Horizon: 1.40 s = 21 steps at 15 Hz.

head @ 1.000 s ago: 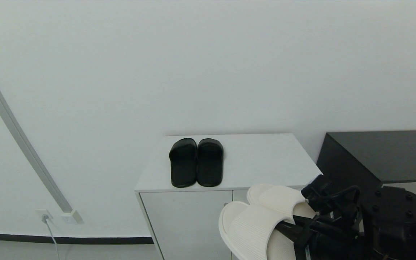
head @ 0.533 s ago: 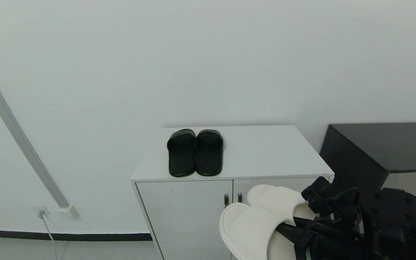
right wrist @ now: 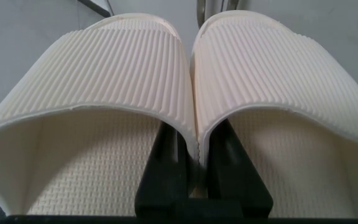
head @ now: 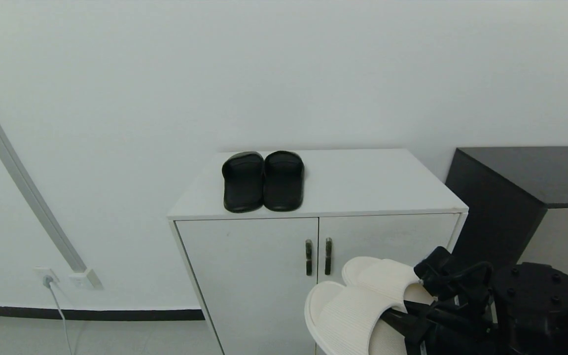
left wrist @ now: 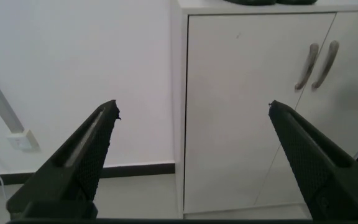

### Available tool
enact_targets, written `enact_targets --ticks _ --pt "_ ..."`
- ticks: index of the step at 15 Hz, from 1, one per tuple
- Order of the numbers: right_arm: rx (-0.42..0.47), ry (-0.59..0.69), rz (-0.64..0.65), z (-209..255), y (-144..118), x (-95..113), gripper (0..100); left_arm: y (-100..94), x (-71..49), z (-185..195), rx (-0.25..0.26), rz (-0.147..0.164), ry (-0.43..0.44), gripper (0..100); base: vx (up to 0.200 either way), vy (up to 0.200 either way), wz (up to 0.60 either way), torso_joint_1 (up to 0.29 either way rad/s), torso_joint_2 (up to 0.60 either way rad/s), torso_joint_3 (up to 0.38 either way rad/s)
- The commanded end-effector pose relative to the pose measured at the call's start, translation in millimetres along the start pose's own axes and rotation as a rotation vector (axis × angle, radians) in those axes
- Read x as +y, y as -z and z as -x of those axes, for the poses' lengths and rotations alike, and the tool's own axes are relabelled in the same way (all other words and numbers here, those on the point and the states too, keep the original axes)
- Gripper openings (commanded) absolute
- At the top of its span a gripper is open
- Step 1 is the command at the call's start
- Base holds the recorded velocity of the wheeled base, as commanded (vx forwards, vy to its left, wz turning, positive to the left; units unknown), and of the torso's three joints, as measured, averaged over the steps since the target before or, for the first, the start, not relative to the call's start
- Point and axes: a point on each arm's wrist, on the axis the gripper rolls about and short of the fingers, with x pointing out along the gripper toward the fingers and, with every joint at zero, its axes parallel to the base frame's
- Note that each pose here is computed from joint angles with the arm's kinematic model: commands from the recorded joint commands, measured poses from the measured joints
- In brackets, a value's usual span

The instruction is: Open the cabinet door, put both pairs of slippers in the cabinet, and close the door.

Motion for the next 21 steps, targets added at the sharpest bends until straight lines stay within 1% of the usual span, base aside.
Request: enact_targets --ticks 1,7,8,13,14,18,19,21 --pt "0.000 -0.003 0.006 -0.2 0.0 1.4 0 0.0 0.0 -0.1 0.002 0.000 0.000 100 0.000 0.000 0.00 -0.207 0.53 0.320" --pt "-0.001 -0.001 0.025 1.6 0.7 1.7 0 0.0 0.0 -0.1 0.002 -0.001 0.002 100 0.000 0.000 0.00 -0.184 0.51 0.326" --pt "0.001 -0.001 0.025 1.7 1.1 1.6 0 0.0 0.0 -0.1 0.002 -0.006 0.002 100 0.000 0.000 0.00 -0.139 0.48 0.330" --pt "-0.004 -0.001 0.051 3.1 0.7 1.5 0 0.0 0.0 -0.1 0.002 -0.006 0.002 100 0.000 0.000 0.00 -0.132 0.47 0.335" --pt "0.006 -0.003 0.054 4.5 4.3 1.3 0 0.0 0.0 -0.1 0.002 -0.004 0.002 100 0.000 0.000 0.00 -0.105 0.47 0.349" --pt "-0.005 -0.003 0.053 5.6 3.4 1.2 0 0.0 0.0 -0.1 0.002 -0.004 0.002 100 0.000 0.000 0.00 -0.073 0.45 0.371" --pt "-0.005 -0.003 0.053 5.6 3.4 1.2 0 0.0 0.0 -0.1 0.002 0.000 0.000 100 0.000 0.000 0.00 -0.036 0.44 0.388" --pt "-0.005 -0.004 0.053 5.6 3.4 1.2 0 0.0 0.0 -0.1 0.002 -0.001 0.002 100 0.000 0.000 0.00 -0.004 0.13 0.109"
